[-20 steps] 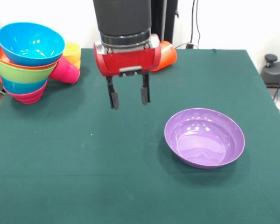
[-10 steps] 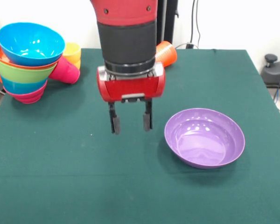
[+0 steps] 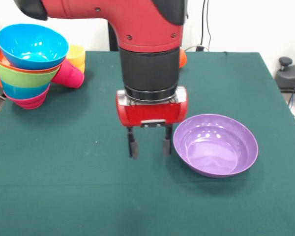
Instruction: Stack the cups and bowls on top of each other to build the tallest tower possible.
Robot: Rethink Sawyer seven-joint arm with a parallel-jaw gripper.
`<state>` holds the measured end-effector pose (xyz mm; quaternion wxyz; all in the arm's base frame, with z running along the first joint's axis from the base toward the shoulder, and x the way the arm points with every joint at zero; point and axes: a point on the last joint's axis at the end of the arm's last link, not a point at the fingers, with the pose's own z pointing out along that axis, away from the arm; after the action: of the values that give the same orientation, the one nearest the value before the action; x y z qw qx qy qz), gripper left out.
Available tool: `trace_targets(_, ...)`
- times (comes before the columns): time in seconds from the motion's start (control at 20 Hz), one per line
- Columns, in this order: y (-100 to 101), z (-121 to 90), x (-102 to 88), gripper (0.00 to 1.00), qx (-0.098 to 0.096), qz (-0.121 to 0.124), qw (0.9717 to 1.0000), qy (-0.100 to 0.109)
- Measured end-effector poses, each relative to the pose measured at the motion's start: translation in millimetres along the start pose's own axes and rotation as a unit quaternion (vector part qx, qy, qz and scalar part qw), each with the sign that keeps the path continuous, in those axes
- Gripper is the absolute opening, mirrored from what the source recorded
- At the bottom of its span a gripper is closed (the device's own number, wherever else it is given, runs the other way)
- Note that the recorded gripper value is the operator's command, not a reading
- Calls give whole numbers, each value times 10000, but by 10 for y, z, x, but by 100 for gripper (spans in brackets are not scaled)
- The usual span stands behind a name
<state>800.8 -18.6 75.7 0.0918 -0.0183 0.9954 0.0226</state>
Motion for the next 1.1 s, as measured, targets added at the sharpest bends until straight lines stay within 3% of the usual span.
trace_targets(0.65, 639, -72, -136, 100, -190, 424, 9989, 23)
trace_targets(1.1, 681, 77, -16, 100, -88, 403, 9990, 183)
